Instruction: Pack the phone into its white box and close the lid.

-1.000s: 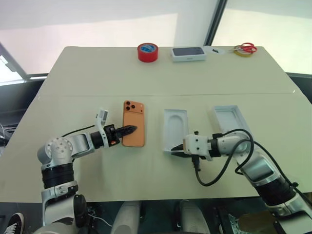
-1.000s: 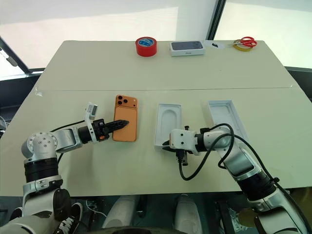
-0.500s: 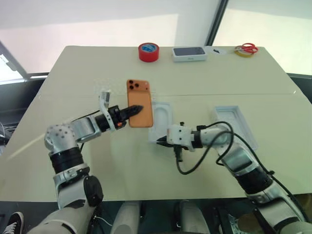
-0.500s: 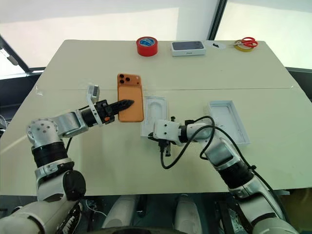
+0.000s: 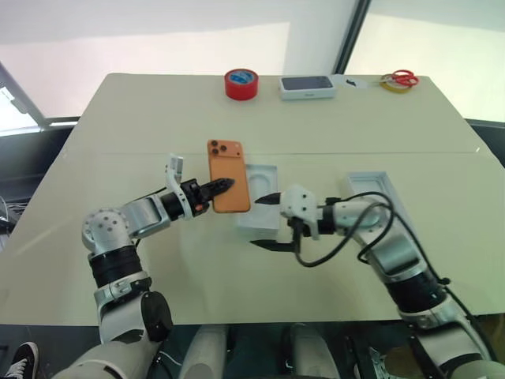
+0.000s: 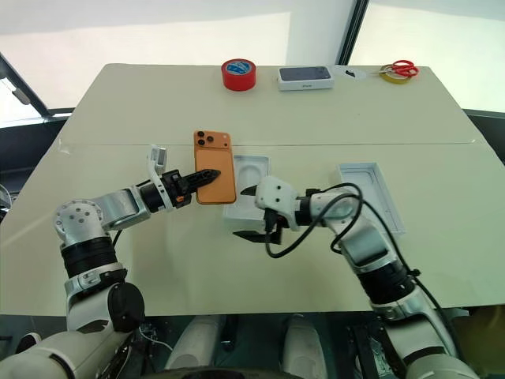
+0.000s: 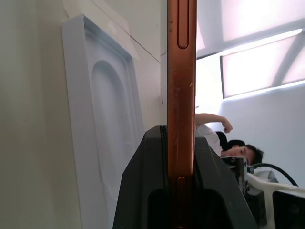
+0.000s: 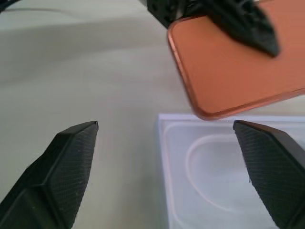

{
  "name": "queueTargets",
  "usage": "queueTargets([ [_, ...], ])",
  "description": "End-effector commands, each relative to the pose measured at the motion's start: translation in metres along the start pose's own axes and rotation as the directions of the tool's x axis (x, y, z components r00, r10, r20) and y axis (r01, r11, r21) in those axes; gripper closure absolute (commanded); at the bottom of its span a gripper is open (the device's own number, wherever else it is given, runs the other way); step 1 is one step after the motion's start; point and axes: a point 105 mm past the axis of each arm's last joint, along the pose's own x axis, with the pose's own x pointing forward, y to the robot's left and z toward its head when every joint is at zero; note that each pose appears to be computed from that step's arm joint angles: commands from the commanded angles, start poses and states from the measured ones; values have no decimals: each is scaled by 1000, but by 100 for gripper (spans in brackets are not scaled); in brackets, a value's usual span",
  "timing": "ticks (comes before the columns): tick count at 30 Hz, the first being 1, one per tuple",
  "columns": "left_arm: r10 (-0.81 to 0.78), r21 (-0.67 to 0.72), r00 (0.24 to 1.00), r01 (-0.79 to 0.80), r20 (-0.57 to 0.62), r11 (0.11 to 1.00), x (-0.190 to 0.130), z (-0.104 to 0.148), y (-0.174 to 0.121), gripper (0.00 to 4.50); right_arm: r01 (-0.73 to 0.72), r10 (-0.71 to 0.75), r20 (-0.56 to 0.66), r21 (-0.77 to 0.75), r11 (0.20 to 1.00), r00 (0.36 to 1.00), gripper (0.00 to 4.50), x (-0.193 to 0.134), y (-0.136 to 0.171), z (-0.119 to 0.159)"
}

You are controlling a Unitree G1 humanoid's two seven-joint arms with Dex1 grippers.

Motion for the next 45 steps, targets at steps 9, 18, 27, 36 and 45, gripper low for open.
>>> queueTargets([
  [9,-77,-19,997,77,-4,997,27,-6,-10,450,214,-216,-89,-39,976,972,4,-51,-44,-29],
  [18,-79,-6,994,79,-77,997,34,-16,-7,450,240,-243,-84,-48,970,966,4,-53,-46,-29],
  [27,-27,97,989,42,-147,994,34,-13,-12,231,252,-255,-84,-50,966,963,0,-52,-46,-30],
  [36,27,179,990,-3,-136,984,18,0,-12,231,260,-263,-79,-52,964,961,0,-49,-46,-31],
  [45,136,262,987,-111,-83,959,-7,12,3,254,273,-275,-77,-42,961,958,26,-45,-50,-32],
])
